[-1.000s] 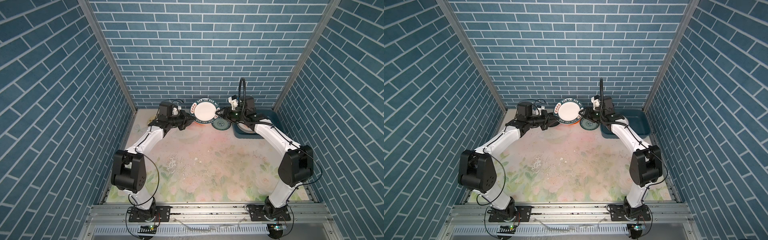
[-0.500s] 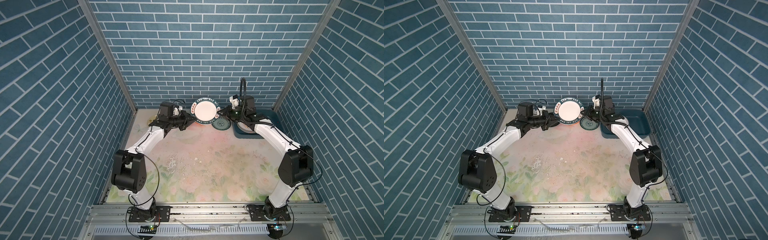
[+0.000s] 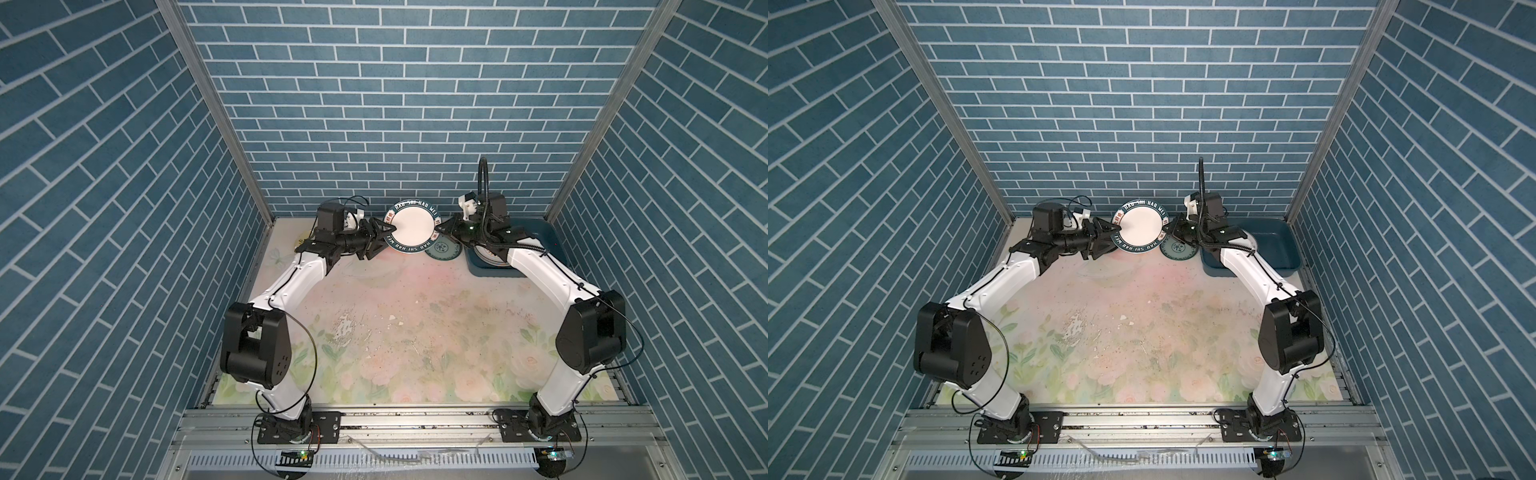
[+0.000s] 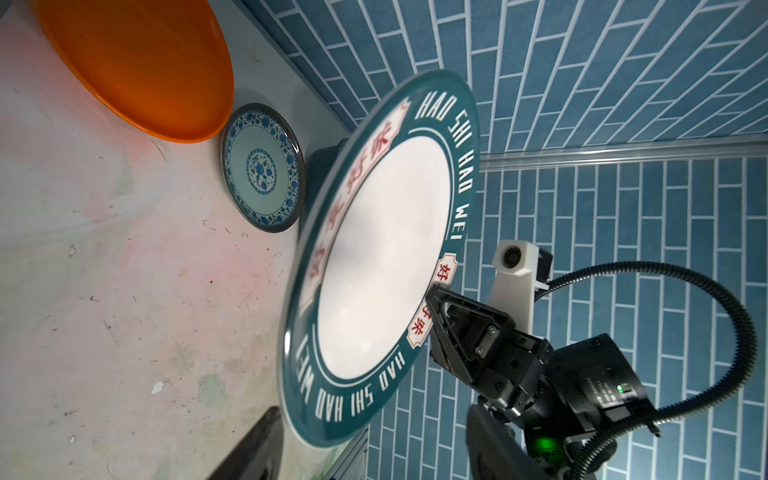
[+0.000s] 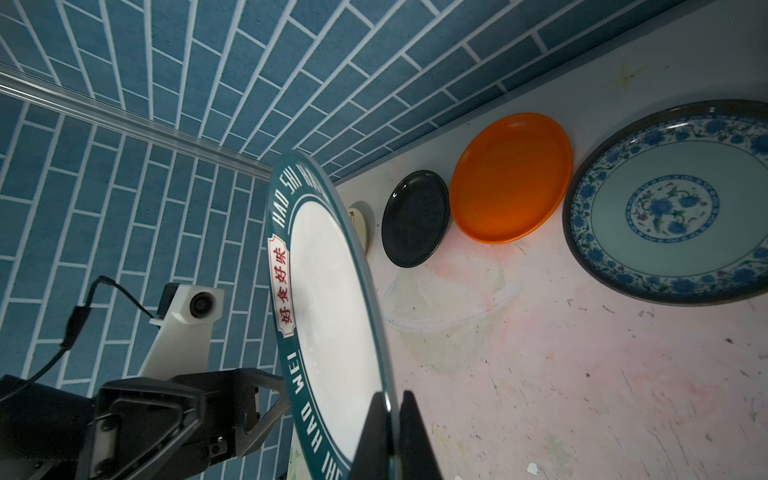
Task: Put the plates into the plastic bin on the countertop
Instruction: 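Carry the HAO SHI plate toward the right gripper and let right gripper grasp it, then lower the HAO SHI plate into the teal bin with right gripper while left holds back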
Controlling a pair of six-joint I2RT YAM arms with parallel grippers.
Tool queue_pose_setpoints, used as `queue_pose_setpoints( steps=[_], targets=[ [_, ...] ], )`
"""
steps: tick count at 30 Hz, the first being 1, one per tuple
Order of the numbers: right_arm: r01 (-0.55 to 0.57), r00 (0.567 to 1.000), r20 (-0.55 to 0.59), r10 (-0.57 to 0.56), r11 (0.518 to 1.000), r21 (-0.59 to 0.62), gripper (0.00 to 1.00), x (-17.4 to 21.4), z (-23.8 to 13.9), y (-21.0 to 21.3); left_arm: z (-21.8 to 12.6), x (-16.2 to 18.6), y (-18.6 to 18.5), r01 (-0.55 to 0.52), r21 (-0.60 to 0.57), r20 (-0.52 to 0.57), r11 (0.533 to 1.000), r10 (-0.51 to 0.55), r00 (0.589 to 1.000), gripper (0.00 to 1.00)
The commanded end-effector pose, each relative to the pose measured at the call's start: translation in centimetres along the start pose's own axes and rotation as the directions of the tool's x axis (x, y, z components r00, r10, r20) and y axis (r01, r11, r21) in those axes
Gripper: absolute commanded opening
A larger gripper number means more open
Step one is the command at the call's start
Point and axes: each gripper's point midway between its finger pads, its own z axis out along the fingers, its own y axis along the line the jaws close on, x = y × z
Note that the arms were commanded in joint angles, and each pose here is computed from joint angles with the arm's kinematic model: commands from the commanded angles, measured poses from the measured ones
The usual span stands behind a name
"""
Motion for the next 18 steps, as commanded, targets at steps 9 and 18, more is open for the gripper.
queue_pose_setpoints(
  steps=[9,18],
  targets=[
    [-0.010,0.998,0.057,0.010,1.000,0.012,0.00,-1.6,-1.0,-1.1,-3.7,0.0,-1.3,-0.199,-0.119,0.067,0.973,0.208,0.976,1.00],
    [-0.138,0.976,0.179,0.123,0.988,0.076,0.00,-5.1,-5.3,-7.5,-5.5,0.7,-1.5,-0.261,-0.177,0.086,0.949,0.279,0.956,1.00]
  ],
)
